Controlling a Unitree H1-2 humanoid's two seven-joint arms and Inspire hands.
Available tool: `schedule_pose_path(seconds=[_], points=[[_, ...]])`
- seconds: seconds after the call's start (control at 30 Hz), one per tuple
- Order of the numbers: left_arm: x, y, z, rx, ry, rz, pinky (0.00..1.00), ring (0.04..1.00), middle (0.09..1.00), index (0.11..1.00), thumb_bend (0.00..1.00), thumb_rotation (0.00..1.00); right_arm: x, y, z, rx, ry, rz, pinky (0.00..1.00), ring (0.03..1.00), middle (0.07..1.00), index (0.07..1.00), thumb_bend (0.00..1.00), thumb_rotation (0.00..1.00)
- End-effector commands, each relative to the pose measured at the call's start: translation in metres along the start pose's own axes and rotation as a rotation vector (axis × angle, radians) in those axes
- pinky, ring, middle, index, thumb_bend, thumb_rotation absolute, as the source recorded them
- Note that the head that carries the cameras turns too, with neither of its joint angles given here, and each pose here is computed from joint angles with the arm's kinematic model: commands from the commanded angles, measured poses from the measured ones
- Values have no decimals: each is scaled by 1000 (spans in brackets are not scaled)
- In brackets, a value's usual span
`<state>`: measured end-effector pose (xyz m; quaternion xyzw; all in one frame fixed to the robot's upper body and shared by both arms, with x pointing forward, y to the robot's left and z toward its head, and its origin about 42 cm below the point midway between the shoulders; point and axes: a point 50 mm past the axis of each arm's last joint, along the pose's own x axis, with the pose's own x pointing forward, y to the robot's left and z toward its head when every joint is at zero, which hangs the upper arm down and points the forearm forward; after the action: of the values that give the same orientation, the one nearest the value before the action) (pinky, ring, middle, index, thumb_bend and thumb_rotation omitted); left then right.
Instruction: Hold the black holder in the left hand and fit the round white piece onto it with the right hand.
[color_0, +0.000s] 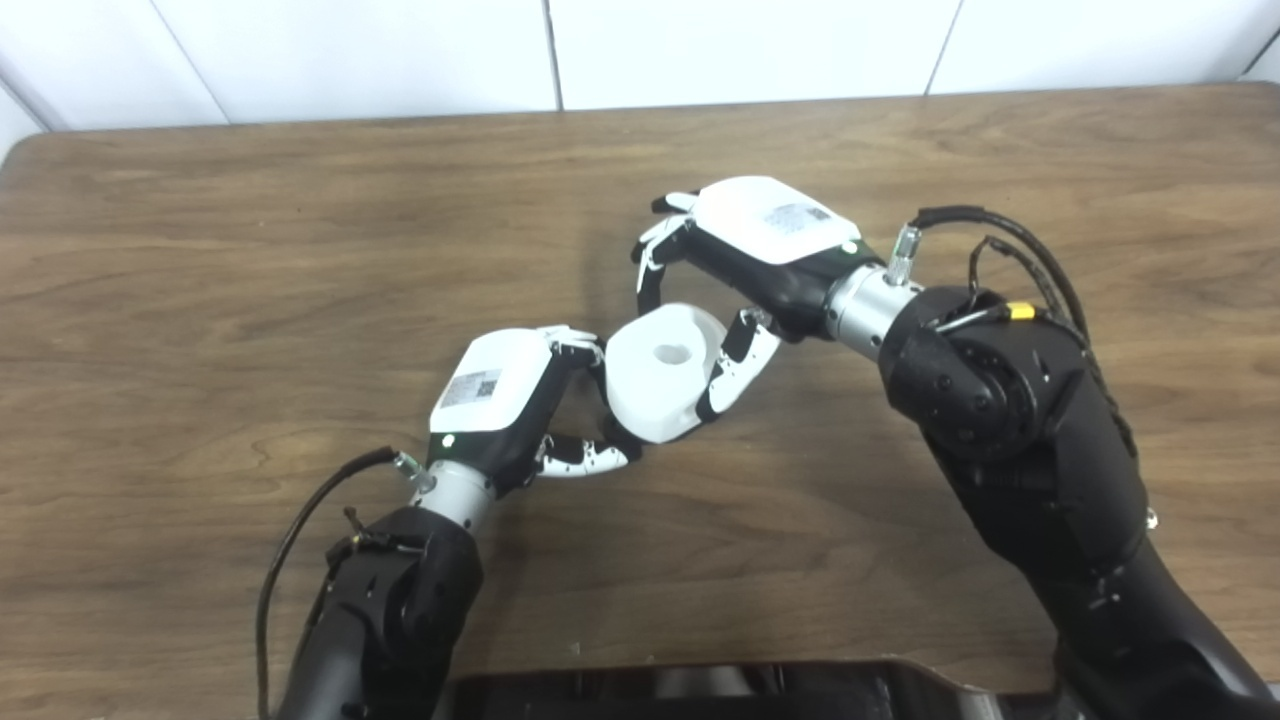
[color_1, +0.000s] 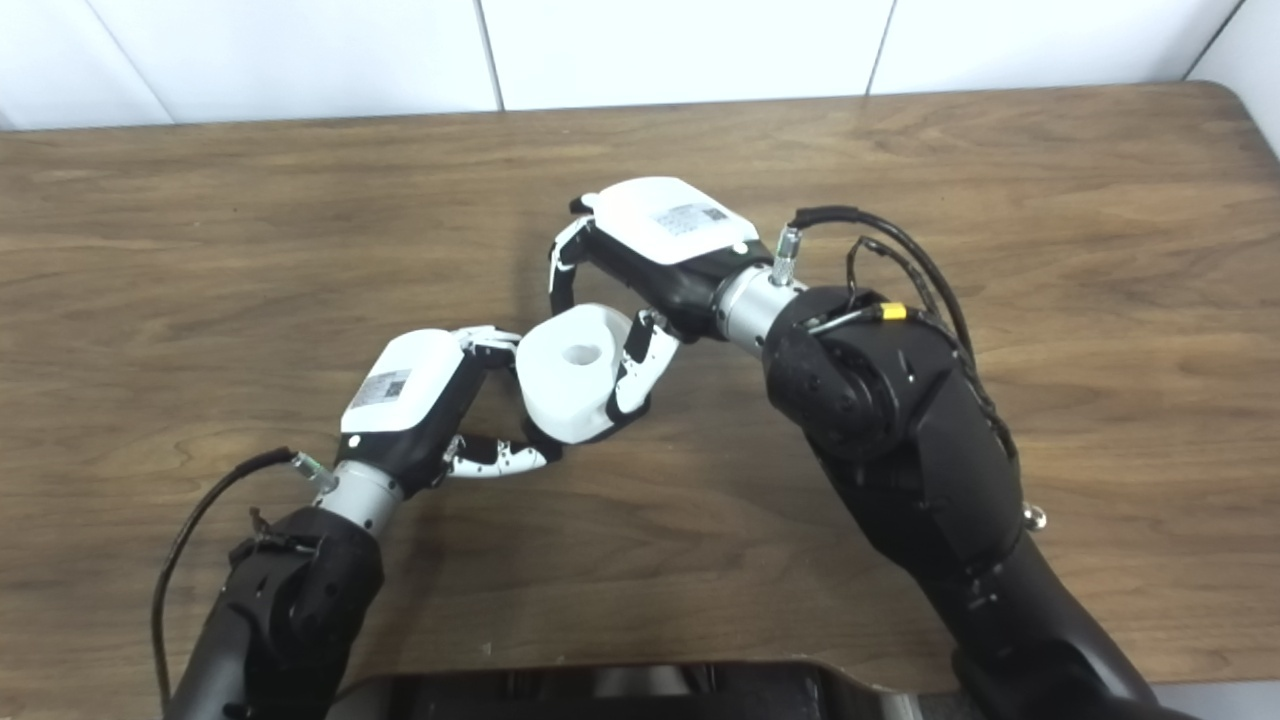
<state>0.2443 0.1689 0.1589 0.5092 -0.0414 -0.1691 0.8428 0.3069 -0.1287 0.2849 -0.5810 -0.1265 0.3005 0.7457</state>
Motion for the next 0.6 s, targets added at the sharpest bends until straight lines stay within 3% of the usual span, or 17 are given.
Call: schedule_pose_path(seconds=[0.0, 0.57], points=[[-1, -3, 1, -8, 6, -30, 837, 854, 778, 485, 522, 54, 1, -11, 5, -43, -32, -60, 976, 955, 818, 482, 525, 135], [1, -2, 2, 1, 5, -31, 840, 856, 778, 485, 522, 55, -1, 4, 2, -47, -28, -45, 966, 955, 815, 484, 524, 133]])
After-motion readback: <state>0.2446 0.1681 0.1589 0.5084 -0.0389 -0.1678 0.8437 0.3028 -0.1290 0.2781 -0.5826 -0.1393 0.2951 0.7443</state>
